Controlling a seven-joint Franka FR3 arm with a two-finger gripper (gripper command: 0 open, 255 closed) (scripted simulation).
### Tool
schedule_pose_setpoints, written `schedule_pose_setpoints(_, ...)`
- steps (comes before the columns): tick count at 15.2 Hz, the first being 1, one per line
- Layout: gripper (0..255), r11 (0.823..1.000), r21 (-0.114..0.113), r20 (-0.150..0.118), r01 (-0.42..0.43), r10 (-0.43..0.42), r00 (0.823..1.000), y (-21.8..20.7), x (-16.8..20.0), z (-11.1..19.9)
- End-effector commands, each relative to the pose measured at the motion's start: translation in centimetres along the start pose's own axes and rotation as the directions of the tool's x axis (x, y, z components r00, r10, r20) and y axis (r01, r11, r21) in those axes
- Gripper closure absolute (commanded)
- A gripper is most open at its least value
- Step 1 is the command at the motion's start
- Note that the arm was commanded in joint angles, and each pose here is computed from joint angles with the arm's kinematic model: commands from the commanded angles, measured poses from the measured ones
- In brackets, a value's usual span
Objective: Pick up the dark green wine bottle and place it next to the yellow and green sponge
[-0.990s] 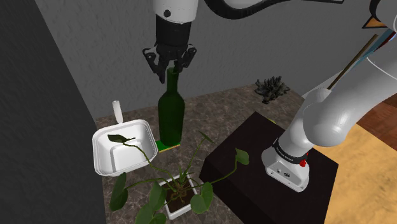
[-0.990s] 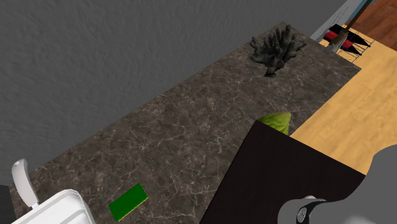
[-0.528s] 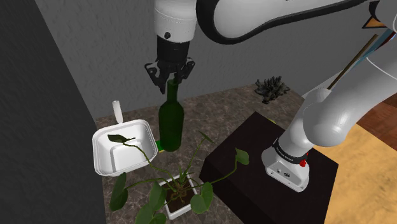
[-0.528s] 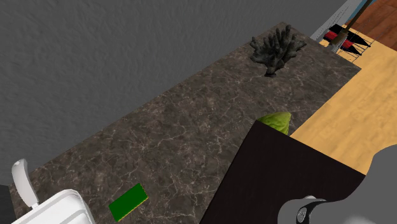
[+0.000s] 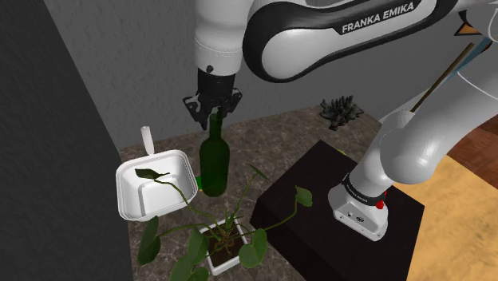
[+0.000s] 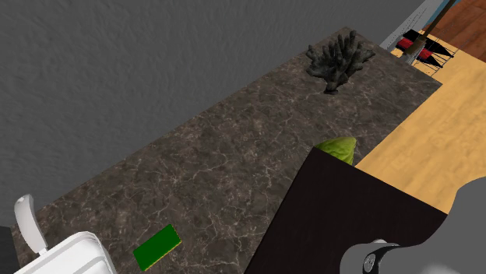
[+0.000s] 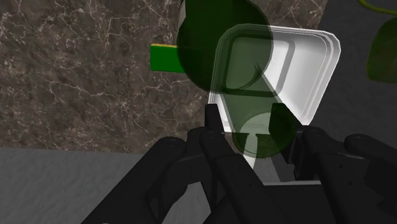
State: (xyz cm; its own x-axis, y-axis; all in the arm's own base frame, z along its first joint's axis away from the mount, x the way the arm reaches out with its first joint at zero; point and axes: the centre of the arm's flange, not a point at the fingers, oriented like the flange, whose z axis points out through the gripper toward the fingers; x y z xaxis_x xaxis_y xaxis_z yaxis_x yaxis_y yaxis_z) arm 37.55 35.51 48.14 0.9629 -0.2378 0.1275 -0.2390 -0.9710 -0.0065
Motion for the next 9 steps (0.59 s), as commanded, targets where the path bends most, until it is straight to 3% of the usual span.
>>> schedule_pose_setpoints(1,255,1.000,0.001,-0.001,0.000,0.000,1.000,-0.1,-0.2,1.0)
schedule_pose_setpoints(9,255,1.000,0.001,-0.001,0.000,0.000,1.000,0.0,-0.8,5.2)
